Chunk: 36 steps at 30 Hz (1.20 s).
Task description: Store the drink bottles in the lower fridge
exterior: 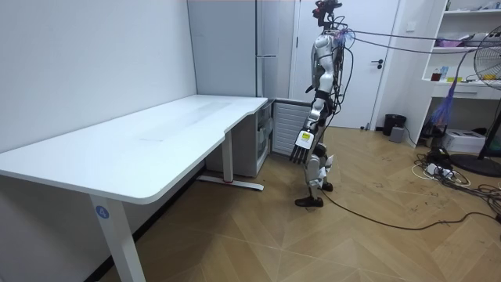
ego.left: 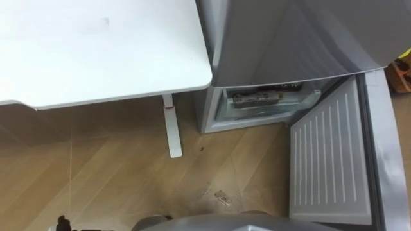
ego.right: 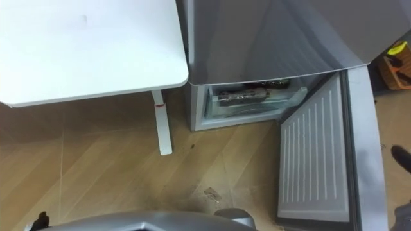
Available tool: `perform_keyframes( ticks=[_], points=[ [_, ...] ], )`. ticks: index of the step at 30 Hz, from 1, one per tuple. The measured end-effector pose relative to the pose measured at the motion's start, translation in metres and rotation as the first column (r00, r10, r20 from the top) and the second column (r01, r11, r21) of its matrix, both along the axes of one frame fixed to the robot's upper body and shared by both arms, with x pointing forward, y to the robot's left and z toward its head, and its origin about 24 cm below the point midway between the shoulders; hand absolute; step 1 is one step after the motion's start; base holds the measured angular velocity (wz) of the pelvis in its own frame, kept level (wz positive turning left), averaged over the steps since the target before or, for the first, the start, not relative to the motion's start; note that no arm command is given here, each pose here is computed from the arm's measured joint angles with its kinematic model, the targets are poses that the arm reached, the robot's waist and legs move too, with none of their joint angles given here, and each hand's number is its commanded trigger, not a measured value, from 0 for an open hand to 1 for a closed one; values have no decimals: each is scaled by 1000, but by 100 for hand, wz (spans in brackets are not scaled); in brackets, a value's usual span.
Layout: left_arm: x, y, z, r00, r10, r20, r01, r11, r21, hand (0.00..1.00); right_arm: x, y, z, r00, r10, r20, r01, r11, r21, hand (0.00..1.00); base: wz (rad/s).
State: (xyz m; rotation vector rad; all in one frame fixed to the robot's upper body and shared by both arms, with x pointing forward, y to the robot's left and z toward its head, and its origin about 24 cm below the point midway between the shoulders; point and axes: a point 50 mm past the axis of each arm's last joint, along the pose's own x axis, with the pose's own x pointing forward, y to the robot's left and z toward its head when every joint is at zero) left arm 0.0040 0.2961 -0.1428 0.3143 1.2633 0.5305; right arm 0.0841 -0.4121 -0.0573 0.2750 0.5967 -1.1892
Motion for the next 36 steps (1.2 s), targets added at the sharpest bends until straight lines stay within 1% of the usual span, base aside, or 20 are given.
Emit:
perform_keyframes(
  ticks=[4,8,10,15,17,20,22,25,27,28,29,30,31,32,33,34,35,36],
  points=[
    [-3,-2,-1,1000,4,-15,-4,999,-34,0,-14,2,-11,997,-70,26,67,993,97,0,2],
    [-4,-1,-1,1000,-2,-20,1,1000,-30,0,-27,3,-18,977,-193,86,174,967,186,0,4],
    [-5,-1,-1,1000,4,-23,-5,1000,-28,0,-31,4,-21,971,-222,93,199,957,211,0,2],
    [-5,1,-1,1000,19,-22,-20,999,-25,0,-38,6,-24,971,-215,103,187,954,235,0,3],
    [-6,1,-1,999,21,-25,-21,999,-26,0,-37,7,-25,968,-215,128,179,952,248,0,0],
    [-2,0,-1,1000,20,-23,-20,999,-28,0,-38,11,-29,949,-258,182,195,931,308,0,-1],
    [-1,-1,-3,999,20,-30,-21,999,-40,0,-38,15,-32,951,-239,195,166,930,329,0,0],
    [-3,-3,-4,999,10,-48,-13,998,-61,0,-36,21,-35,963,-168,210,88,935,343,0,-2],
    [-2,-7,-6,998,-19,-67,14,997,-74,0,-38,34,-43,968,-119,222,34,934,356,0,-5],
    [3,-10,-7,997,-45,-67,39,996,-85,0,-38,46,-47,969,-77,234,-11,936,353,0,-12],
    [7,-14,-10,993,-86,-78,78,992,-100,0,-35,65,-53,967,-14,253,-82,928,362,0,-15],
    [9,-17,-11,990,-109,-86,99,989,-107,0,-33,74,-54,964,26,265,-124,924,363,0,-19],
    [14,-23,-13,981,-165,-97,153,980,-126,0,-28,93,-56,949,113,294,-222,901,372,0,-19],
    [18,-27,-15,975,-200,-102,184,972,-147,0,-17,115,-57,917,202,344,-338,853,398,0,-14],
    [20,-29,-15,971,-214,-106,197,968,-153,0,-12,127,-58,897,241,371,-389,828,404,0,-9],
    [22,-33,-16,960,-256,-111,237,958,-162,0,-2,146,-57,861,289,417,-462,788,408,0,0],
    [23,-35,-17,955,-273,-114,253,953,-166,0,4,153,-55,842,310,442,-496,767,407,0,0],
    [25,-39,-18,946,-302,-116,280,944,-176,0,14,169,-53,797,336,502,-562,717,412,0,11]
  ],
)
